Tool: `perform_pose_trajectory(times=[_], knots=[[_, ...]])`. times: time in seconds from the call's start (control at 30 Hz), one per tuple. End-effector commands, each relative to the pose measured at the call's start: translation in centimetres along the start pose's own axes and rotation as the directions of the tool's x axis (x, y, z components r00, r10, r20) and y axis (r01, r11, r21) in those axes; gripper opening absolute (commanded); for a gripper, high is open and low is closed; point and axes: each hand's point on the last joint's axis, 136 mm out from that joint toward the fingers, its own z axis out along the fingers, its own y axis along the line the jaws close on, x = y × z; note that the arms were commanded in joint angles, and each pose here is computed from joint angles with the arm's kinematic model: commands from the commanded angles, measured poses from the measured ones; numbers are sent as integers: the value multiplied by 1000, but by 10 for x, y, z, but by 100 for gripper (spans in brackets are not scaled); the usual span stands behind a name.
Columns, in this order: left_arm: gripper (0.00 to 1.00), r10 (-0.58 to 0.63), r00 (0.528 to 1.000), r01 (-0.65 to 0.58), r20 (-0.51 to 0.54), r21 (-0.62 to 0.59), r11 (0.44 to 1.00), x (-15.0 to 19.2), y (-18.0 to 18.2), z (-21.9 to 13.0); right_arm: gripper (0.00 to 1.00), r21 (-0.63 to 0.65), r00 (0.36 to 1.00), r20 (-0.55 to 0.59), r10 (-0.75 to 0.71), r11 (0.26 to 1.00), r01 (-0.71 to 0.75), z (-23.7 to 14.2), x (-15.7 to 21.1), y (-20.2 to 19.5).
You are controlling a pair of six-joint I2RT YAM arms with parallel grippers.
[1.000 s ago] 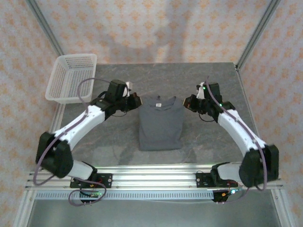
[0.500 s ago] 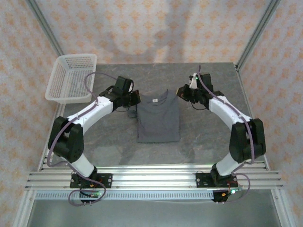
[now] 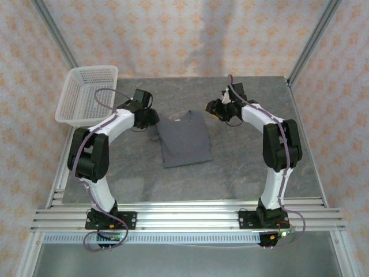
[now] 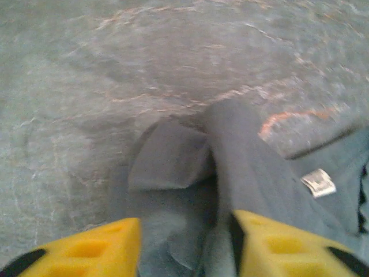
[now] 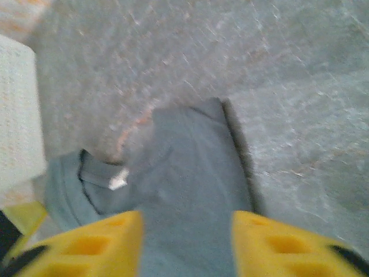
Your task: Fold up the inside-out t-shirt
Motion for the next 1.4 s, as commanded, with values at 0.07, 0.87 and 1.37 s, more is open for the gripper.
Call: perform_pose_trajectory(times=[0.07, 0.87, 1.37], knots=[[61, -45, 997, 40, 56, 95, 995, -7, -11, -36, 61, 50, 996, -2, -94, 994, 94, -20, 4, -1], [0, -23, 975, 139, -220, 532, 835, -26, -143, 27, 13, -7, 982, -179, 54, 998, -56, 61, 26, 14], [0, 128, 983, -23, -133, 601, 799, 48, -124, 16, 15, 40, 997, -73, 4, 999, -1, -15, 87, -12]])
